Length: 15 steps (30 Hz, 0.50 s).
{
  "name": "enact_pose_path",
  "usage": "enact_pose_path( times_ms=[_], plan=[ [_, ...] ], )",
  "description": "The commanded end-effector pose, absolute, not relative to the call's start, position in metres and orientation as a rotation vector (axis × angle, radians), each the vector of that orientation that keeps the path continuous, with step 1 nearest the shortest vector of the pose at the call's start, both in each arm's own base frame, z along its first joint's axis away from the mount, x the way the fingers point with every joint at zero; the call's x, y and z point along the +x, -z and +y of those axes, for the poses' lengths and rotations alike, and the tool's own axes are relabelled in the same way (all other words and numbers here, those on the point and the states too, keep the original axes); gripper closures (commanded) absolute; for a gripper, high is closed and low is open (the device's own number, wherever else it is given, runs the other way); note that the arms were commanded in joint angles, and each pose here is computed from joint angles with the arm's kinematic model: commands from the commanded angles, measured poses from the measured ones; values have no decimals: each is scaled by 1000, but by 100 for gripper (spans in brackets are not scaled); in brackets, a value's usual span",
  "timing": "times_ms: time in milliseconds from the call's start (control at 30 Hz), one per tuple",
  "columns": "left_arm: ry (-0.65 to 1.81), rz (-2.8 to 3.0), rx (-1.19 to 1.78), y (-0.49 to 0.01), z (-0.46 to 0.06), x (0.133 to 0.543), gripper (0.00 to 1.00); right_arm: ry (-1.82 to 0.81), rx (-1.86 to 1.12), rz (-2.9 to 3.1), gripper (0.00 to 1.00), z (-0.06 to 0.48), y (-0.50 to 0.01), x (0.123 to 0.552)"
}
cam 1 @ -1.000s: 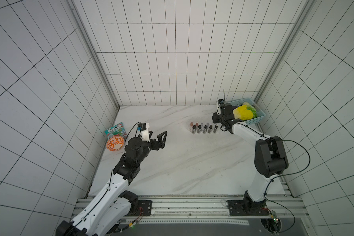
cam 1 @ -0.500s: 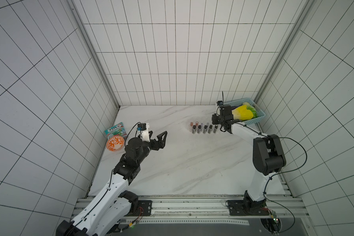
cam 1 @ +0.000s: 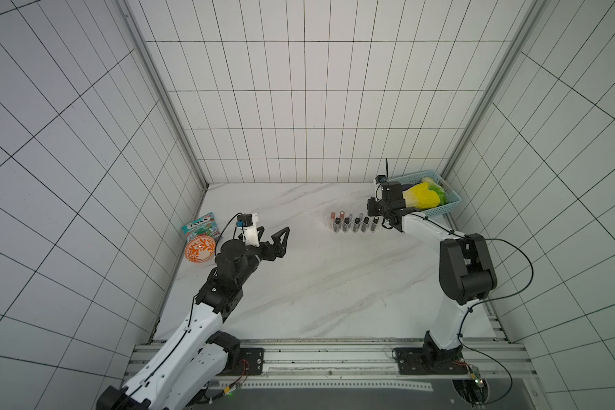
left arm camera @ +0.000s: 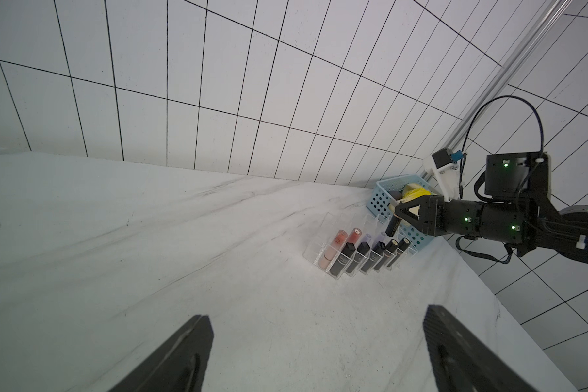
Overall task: Arrange the lipsticks in the organizer
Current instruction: Place the lipstick in the storage box.
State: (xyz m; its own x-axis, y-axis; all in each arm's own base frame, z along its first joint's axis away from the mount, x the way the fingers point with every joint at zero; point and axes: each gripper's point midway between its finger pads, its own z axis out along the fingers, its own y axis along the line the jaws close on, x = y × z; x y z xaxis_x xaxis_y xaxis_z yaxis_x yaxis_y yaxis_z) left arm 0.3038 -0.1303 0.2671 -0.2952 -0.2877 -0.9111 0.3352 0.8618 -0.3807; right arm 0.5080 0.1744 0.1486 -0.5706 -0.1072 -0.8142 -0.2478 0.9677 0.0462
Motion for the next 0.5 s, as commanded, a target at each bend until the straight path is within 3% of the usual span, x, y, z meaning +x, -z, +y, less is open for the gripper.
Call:
enact_pose_path(
  times_ms=[0, 467],
  plan=[
    [608, 1751, 23, -269, -127, 303, 5, -195, -251, 2197, 93, 174, -147, 499],
    [618, 1745, 20, -271, -128, 303, 5, -122, -253, 2215, 93, 162, -138, 493]
  ],
)
